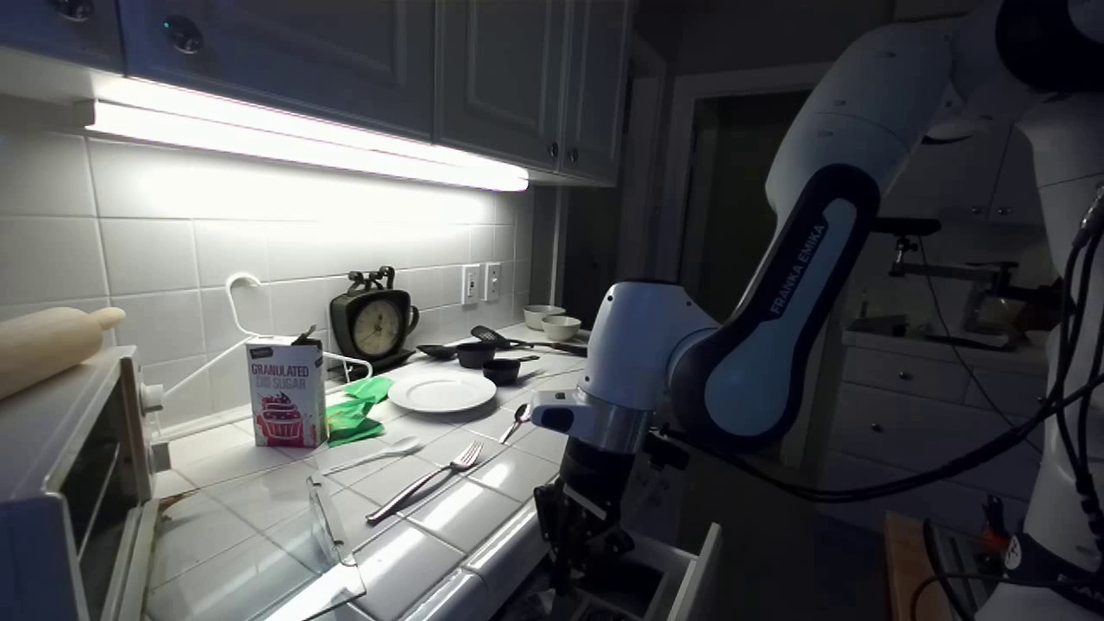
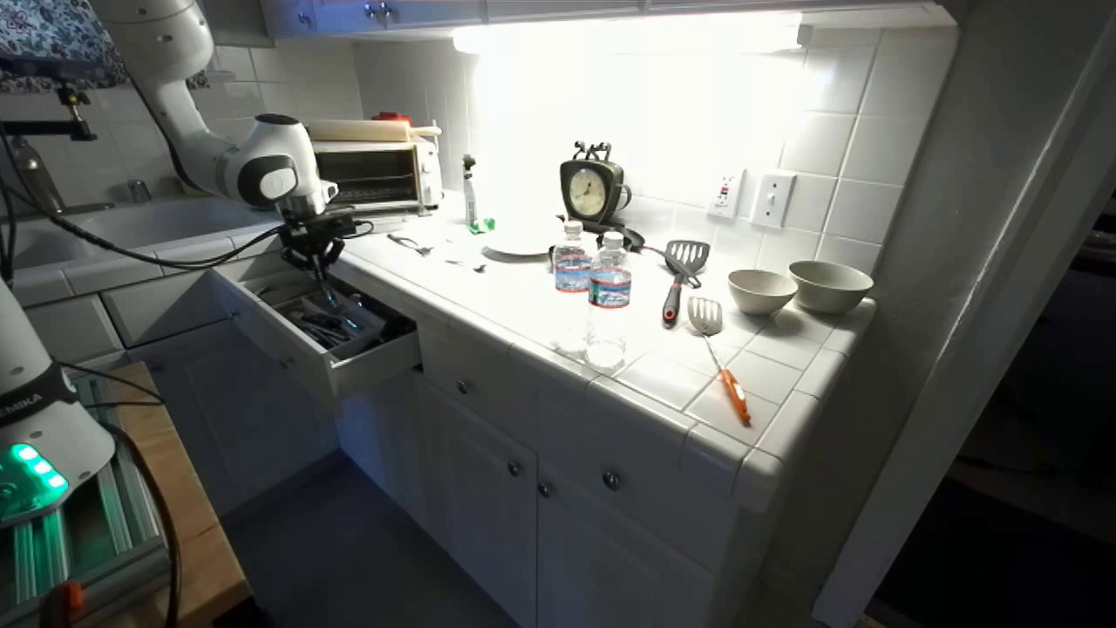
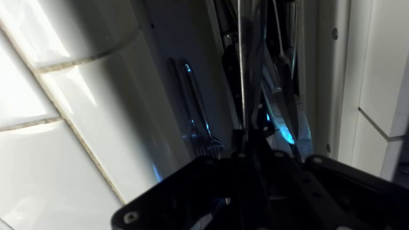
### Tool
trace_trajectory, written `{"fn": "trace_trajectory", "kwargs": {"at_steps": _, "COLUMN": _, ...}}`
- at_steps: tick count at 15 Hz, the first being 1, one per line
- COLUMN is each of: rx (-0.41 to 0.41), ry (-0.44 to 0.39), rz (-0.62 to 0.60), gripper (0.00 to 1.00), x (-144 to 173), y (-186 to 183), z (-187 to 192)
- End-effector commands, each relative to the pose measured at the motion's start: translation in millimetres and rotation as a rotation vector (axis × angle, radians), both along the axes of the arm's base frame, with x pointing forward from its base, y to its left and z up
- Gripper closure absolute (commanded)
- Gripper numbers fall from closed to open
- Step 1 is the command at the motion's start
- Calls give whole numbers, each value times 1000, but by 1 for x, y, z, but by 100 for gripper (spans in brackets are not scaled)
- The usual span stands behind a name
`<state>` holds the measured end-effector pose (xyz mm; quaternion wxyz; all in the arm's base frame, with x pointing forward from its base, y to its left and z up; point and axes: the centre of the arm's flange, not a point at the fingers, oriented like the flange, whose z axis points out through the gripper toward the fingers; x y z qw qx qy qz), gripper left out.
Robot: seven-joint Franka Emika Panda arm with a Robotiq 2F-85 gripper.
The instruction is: Put the fork inside the drawer
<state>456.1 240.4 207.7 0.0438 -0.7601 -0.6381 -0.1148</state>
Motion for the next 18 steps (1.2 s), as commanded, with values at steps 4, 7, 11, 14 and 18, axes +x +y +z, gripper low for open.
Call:
{"fn": "trace_trajectory", "kwargs": {"at_steps": 4, "rx": -23, "ry": -101, "rz": 141, "gripper": 98, "x": 11, "y": 5, "z": -22}}
{"fn": "trace_trajectory", "kwargs": {"at_steps": 7, "rx": -27, "ry": -131, "rz": 176, "gripper": 98, "x": 11, "y": 4, "z": -31}}
{"fn": "trace_trajectory", "kwargs": {"at_steps": 11, "rx": -16, "ry": -132, "rz": 215, "gripper": 98, "x": 7, "y": 9, "z": -41}}
{"fn": "trace_trajectory", "kwargs": {"at_steps": 14, "rx": -14, "ry": -138, "rz": 241, "gripper": 98, "x": 5, "y": 16, "z": -51}}
{"fn": "trace_trajectory", "kwargs": {"at_steps": 18, "rx": -5, "ry": -158, "rz": 258, "gripper": 98, "x": 6, "y": 24, "z": -63}}
